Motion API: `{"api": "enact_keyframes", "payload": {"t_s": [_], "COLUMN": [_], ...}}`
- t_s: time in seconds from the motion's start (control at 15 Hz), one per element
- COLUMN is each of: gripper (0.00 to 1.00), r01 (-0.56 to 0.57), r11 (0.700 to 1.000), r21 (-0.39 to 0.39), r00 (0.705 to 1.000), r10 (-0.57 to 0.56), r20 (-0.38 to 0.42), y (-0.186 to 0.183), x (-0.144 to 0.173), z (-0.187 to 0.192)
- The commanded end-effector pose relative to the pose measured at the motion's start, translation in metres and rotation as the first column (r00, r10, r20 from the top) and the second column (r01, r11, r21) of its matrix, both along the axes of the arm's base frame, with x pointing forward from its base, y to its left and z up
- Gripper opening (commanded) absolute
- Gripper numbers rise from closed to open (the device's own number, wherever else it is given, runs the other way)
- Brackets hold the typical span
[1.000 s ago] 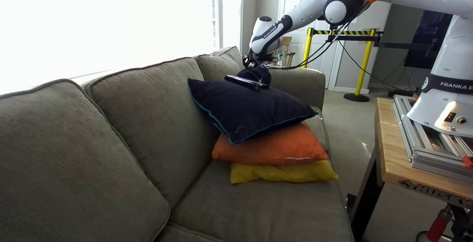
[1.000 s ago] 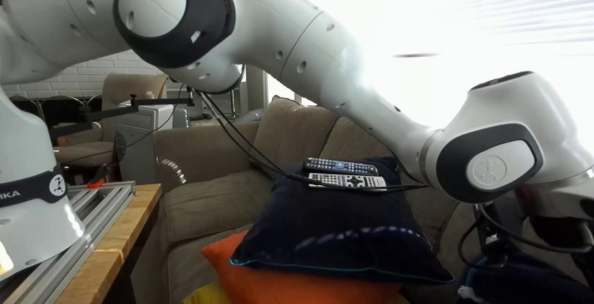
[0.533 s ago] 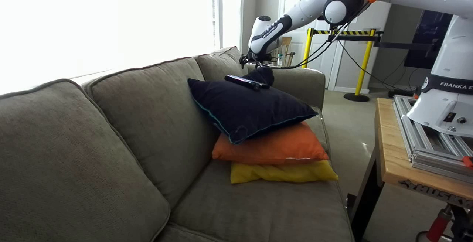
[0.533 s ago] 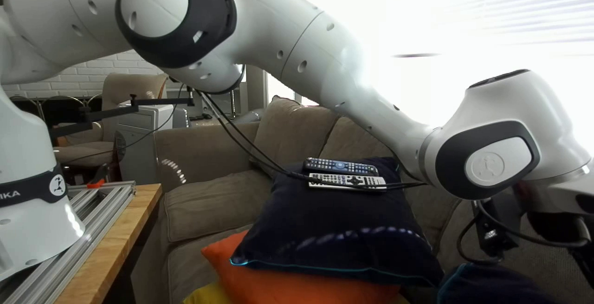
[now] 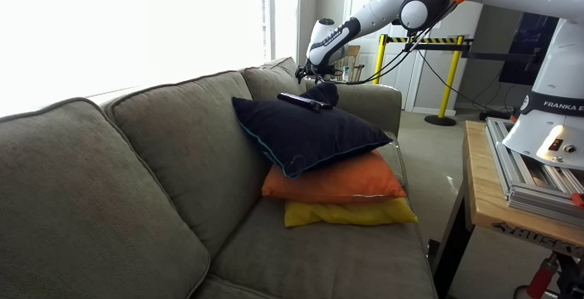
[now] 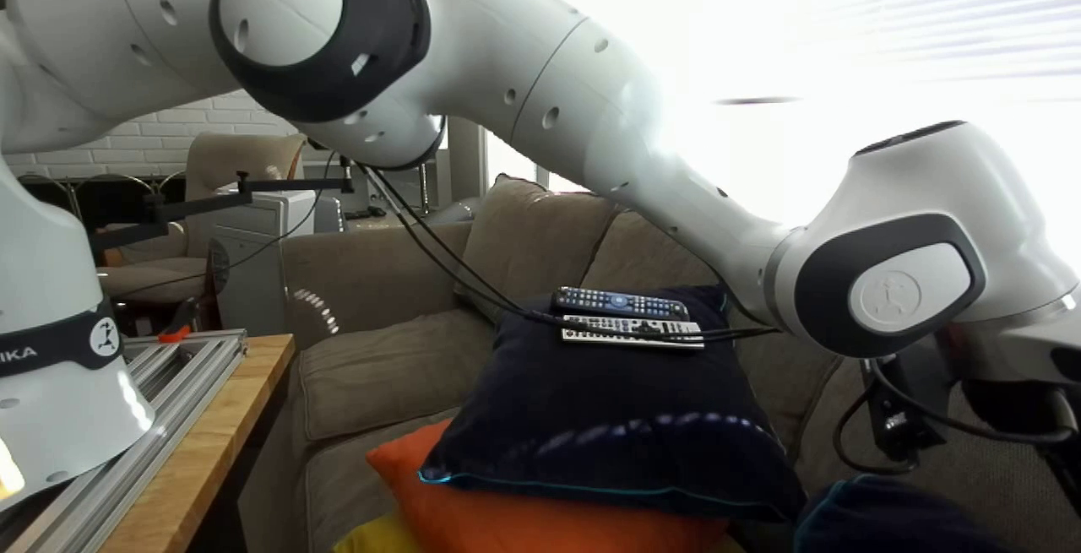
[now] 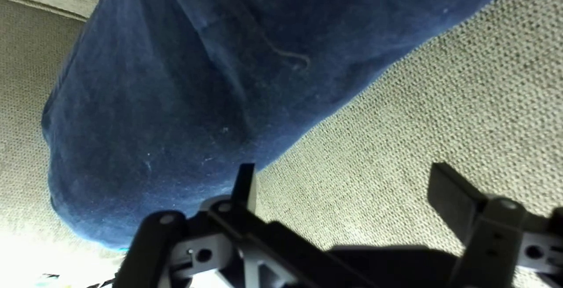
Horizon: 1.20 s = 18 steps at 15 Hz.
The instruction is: Move the blue cylindrical pillow forward
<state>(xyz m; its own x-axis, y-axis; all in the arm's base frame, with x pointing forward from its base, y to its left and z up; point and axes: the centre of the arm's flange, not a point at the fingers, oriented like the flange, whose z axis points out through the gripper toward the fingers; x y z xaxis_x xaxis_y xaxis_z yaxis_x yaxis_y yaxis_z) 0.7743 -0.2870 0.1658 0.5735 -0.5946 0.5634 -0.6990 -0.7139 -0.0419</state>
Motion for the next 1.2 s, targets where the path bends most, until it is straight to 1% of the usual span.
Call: {"api": "enact_keyframes", "payload": {"t_s": [0.0, 0.13, 0.2, 0.27, 0.33, 0.53, 0.67, 0.87, 1.13], "gripper": [1.0, 1.0, 1.0, 1.0, 1.0, 1.0, 1.0, 1.0, 1.0], "r01": [0.002, -0.056, -0.08, -0.127, -0.155, -0.235, -0.277, -0.325, -0.364], "r11": [0.997, 0.992, 0.991, 0.98, 0.976, 0.945, 0.921, 0.878, 0.807], "r21": [0.076, 0.113, 0.109, 0.153, 0.154, 0.228, 0.274, 0.353, 0.465], "r00": [0.999, 0.996, 0.992, 0.983, 0.976, 0.937, 0.903, 0.835, 0.721], "r10": [0.001, 0.063, 0.09, 0.145, 0.175, 0.282, 0.347, 0.441, 0.56], "r20": [-0.038, -0.065, -0.083, -0.109, -0.13, -0.204, -0.254, -0.329, -0.408], "y": [0.01, 0.02, 0.024, 0.028, 0.032, 0.04, 0.044, 0.051, 0.068], "x": [-0.007, -0.02, -0.024, -0.028, -0.034, -0.057, -0.08, -0.121, -0.18], "z": [0.053, 0.098, 0.115, 0.136, 0.154, 0.207, 0.233, 0.262, 0.277]}}
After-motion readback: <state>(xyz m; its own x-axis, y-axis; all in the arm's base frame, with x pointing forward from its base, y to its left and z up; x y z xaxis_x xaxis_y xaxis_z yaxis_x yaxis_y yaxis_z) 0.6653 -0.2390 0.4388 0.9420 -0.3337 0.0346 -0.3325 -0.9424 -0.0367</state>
